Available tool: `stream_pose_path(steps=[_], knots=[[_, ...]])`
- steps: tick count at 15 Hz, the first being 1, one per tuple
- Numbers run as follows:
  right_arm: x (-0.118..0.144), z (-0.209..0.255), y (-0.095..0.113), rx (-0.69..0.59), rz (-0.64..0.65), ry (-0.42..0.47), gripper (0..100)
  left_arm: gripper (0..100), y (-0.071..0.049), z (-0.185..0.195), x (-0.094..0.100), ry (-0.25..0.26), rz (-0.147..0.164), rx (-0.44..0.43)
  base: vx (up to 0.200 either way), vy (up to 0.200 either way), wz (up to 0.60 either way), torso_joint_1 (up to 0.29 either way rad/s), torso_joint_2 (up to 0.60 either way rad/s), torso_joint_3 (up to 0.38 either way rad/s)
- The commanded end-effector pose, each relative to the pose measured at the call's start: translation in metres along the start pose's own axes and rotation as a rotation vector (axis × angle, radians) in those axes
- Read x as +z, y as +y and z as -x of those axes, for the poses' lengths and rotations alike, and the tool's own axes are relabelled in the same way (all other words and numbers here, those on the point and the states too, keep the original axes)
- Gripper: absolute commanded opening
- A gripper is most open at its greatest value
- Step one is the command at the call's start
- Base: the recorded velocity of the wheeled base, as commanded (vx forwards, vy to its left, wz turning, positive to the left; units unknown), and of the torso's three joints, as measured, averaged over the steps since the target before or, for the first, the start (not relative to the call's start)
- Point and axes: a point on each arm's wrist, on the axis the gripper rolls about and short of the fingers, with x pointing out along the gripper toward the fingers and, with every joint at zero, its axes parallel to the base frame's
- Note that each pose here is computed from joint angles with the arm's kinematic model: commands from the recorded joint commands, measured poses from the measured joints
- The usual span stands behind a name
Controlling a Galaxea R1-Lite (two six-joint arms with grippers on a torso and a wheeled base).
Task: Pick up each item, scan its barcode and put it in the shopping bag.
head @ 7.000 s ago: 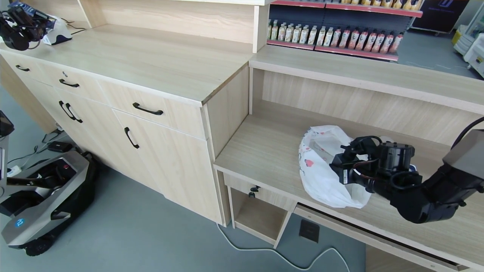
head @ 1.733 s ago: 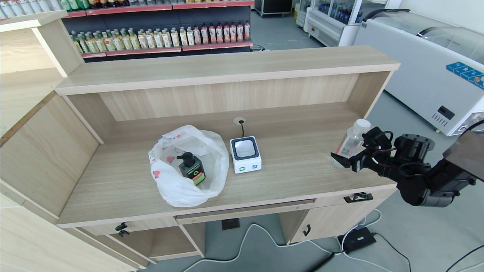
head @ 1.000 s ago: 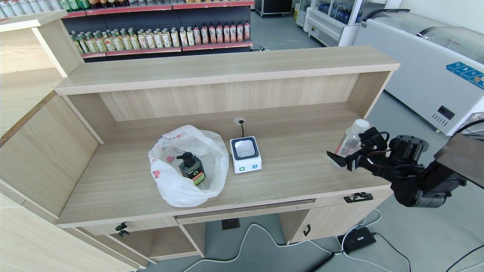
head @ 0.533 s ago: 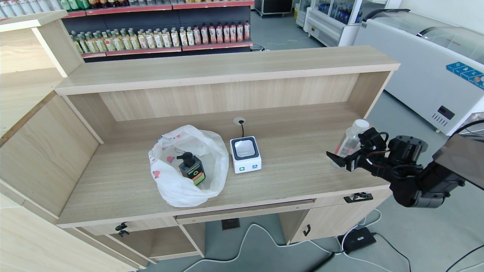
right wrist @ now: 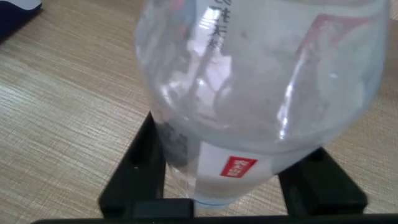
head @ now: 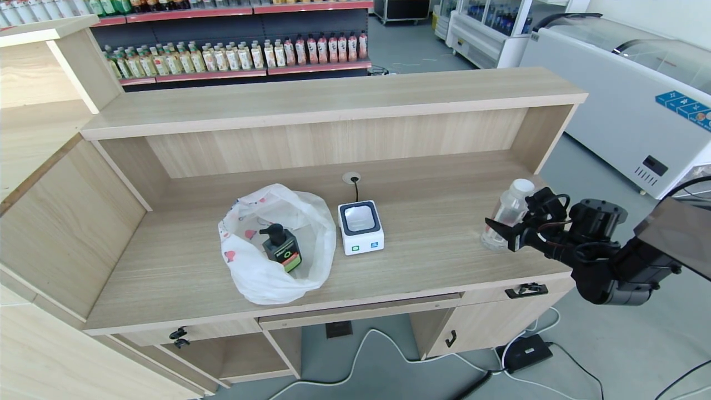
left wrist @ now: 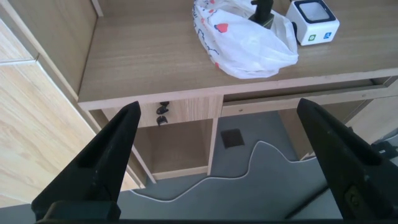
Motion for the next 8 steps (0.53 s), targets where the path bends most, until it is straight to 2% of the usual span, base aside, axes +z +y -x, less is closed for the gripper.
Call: stream_pose_path(steps=[1,8], knots=[[-0.0001,-0.0003,-0.0004,-0.001,0.0,-0.001,0,100,0.0,0.0,0.0,-0.001,-0.001,0.001,0.0,0.0,0.0,0.0,0.0,0.0],[0.0024,0.0074,-0.0063,-0.027,-0.019,0.004,0,100,0.0,0.0001,0.0004,-0.002,0.001,0.001,0.0,0.0,0.0,0.0,0.0,0.0]])
